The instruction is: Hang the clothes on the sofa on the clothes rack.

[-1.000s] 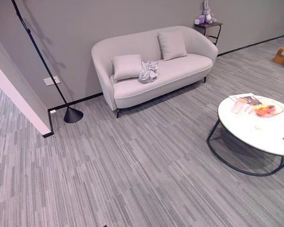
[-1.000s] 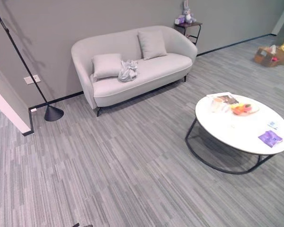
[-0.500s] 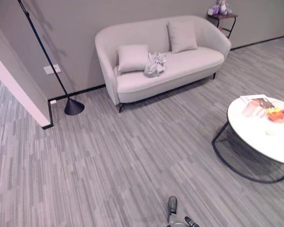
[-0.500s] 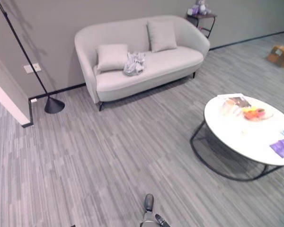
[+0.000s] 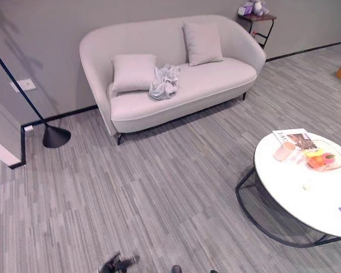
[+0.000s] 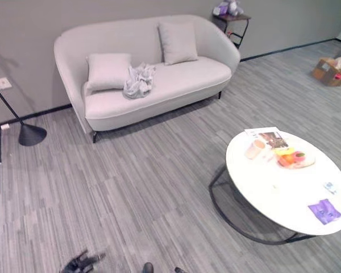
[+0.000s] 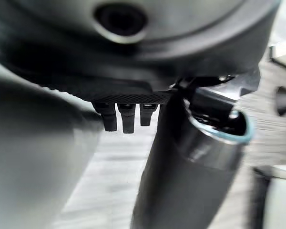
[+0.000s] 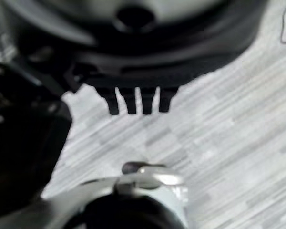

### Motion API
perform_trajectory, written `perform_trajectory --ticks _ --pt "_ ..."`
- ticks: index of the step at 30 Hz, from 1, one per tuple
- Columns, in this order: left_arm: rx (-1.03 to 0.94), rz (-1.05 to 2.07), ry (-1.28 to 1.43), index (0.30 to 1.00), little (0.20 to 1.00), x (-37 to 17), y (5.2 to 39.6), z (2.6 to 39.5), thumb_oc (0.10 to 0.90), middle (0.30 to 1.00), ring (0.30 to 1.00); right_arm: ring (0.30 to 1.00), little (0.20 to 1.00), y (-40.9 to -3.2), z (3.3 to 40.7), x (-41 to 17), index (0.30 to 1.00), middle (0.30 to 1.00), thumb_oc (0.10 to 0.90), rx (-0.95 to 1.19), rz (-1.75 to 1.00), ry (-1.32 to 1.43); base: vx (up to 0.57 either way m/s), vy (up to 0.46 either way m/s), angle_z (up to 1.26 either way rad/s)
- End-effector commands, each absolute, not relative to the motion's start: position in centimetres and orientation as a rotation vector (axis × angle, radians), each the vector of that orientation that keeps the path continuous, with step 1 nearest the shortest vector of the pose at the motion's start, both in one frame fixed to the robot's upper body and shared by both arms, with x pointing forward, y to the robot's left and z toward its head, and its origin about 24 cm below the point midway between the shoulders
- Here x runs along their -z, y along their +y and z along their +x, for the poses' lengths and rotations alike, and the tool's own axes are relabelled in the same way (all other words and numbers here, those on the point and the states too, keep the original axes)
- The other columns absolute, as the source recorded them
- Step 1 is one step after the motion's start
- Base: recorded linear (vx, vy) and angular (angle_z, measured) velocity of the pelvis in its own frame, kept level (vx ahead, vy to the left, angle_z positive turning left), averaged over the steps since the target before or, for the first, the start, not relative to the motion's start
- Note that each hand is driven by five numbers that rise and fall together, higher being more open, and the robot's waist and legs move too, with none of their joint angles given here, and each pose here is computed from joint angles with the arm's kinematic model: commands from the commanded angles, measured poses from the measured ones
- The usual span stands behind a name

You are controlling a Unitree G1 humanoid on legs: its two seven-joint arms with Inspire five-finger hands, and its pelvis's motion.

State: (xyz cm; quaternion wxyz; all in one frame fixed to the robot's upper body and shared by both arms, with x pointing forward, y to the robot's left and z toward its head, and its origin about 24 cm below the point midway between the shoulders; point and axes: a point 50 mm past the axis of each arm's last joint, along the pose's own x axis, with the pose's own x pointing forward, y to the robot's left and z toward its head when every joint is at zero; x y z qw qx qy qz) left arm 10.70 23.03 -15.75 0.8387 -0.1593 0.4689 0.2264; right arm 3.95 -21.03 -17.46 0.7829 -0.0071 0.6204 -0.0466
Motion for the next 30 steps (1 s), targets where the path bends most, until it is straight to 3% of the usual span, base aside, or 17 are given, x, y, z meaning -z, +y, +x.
perform_trajectory --ticks 1,9,10,13,16,23,30 --pt "-0.417 -0.426 1.029 0.900 0.900 16.5 19.0 10.7 0.800 0.900 0.900 0.900 0.900 -22.9 3.2 17.2 0.900 0.900 0.800 0.072 -0.133 1.360 0.39 -0.032 0.15" --pt "-0.476 -0.394 1.107 0.900 0.900 17.0 20.3 7.8 0.800 0.900 0.900 0.900 0.900 -22.6 4.6 17.0 0.900 0.900 0.800 -0.080 -0.264 1.327 0.36 -0.005 0.08" --pt "-0.496 -0.363 1.181 0.900 0.900 17.3 20.5 6.1 0.800 0.900 0.900 0.900 0.900 -24.6 6.3 16.4 0.900 0.900 0.800 -0.035 -0.304 1.294 0.74 0.025 -0.51" --pt "-0.541 -0.355 1.195 0.900 0.900 17.4 20.9 5.4 0.800 0.900 0.900 0.900 0.900 -22.5 6.5 16.9 0.900 0.900 0.800 -0.042 -0.233 1.299 0.52 0.065 -0.17" --pt "-0.568 -0.403 1.204 0.900 0.900 17.4 21.1 4.6 0.800 0.900 0.900 0.900 0.900 -20.7 4.1 17.5 0.900 0.900 0.800 -0.066 -0.157 1.368 0.57 0.174 0.28" --pt "-0.410 -0.284 1.054 0.900 0.900 16.1 21.7 10.8 0.800 0.900 0.900 0.900 0.900 -20.8 5.1 17.3 0.900 0.900 0.800 0.044 0.001 1.293 0.48 0.176 0.35" --pt "-0.393 -0.255 1.064 0.900 0.900 16.3 21.3 10.5 0.800 0.900 0.900 0.900 0.900 -21.8 6.1 17.0 0.900 0.900 0.800 0.187 0.095 1.249 0.30 -0.187 0.67"
